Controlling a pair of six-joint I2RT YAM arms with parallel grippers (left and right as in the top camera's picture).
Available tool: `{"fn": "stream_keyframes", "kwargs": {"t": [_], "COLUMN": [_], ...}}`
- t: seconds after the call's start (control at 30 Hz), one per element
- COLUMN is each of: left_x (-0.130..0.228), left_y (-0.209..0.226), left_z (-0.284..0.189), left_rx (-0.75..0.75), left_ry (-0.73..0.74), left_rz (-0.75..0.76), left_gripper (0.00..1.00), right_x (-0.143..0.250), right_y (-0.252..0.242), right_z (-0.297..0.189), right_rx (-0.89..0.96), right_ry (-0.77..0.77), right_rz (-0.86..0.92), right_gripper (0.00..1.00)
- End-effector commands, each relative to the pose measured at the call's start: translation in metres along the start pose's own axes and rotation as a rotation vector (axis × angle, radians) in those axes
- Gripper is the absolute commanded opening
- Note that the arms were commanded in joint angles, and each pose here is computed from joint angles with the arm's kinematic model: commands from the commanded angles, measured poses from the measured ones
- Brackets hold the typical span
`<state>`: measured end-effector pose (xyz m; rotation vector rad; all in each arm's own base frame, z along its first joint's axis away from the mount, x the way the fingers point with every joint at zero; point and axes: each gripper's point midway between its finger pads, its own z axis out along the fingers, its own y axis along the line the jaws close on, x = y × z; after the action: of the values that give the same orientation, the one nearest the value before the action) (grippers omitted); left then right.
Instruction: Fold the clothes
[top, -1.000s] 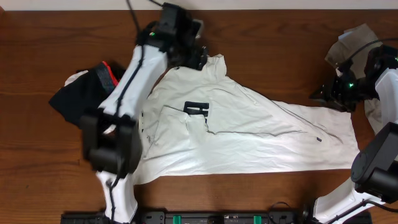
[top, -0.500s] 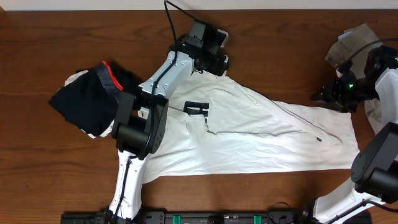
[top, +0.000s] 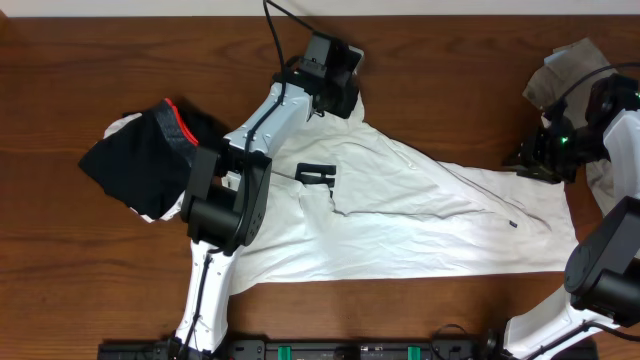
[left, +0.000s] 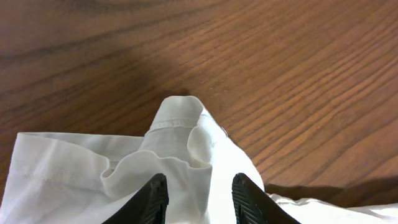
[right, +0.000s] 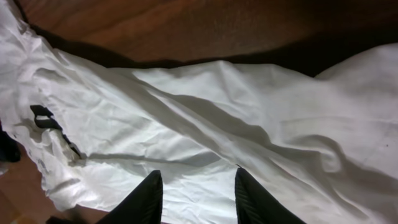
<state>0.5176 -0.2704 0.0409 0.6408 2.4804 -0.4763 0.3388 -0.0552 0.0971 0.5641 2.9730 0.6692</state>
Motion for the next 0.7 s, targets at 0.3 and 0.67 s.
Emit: {"fn": "stream_keyframes", "kwargs": {"t": [0.3, 0.67], "left_x": [0.006, -0.010], "left_y": [0.019, 0.011], "left_z": [0.003, -0.089], "left_rx": [-0.063, -0.133], "left_ry": [0.026, 0.045], "left_rz": [-0.011, -0.017], "left_gripper": [0.06, 0.06], "right_x": [0.009, 0.007], "right_y": [0.005, 0.005], "right_z": [0.006, 0.006], "right_rx": [0.003, 0.002], "right_ry": [0.044, 0.036], "right_rz": [-0.021, -0.039], "right_gripper": [0.32, 0.31]}}
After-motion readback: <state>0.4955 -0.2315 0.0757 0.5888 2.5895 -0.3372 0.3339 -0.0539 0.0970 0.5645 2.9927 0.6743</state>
